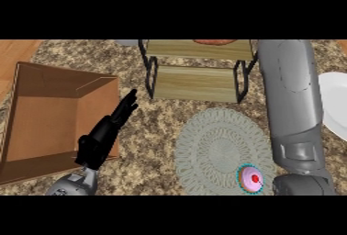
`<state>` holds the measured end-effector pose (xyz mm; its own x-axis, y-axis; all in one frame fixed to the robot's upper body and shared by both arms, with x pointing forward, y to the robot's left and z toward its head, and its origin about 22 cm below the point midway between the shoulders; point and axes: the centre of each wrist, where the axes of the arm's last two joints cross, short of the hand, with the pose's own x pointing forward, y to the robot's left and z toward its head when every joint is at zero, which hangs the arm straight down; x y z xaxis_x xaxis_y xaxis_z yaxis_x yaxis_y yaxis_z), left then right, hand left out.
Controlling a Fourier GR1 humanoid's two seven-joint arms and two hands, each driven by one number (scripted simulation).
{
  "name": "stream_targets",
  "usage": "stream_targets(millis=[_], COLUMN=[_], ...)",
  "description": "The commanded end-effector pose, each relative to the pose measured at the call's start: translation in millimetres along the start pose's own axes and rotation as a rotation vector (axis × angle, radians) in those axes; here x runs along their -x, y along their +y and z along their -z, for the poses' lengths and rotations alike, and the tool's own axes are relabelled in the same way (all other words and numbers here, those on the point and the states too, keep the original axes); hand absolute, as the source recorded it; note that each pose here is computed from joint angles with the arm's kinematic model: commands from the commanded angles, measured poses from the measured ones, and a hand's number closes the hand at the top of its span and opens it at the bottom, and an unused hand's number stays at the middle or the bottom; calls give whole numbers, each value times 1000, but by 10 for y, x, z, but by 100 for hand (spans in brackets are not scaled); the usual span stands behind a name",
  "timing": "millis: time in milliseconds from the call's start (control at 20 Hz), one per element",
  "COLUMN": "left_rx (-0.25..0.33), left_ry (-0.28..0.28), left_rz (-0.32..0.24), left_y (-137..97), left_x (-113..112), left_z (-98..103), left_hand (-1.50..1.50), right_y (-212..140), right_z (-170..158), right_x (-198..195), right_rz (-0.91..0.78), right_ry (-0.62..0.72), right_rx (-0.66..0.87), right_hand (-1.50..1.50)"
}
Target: Pick the sweet potato from the placemat and place it in the tiered shelf
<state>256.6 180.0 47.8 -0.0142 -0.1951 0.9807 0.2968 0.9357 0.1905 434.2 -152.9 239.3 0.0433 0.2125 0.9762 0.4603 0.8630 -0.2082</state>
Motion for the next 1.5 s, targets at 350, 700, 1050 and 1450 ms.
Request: stream_targets(millis=[350, 700, 1050, 1450], left_rx=[-174, -211, -202, -189], left_ry=[261, 265, 282, 261], left_rz=[31, 40, 23, 16], left_y=[485, 621, 616, 566], left_x=[687, 710, 758, 774], left_z=[-389, -443, -507, -548], left_hand=[0, 0, 0, 0], right_y=[-731, -1424, -1986, -2567], right_z=[241, 199, -42, -331], right_x=[-63, 481, 589, 835], right_rz=[173, 82, 4, -54], right_ry=[-28, -9, -43, -54], right_rx=[454, 450, 368, 329], right_hand=[-150, -150, -150, -150])
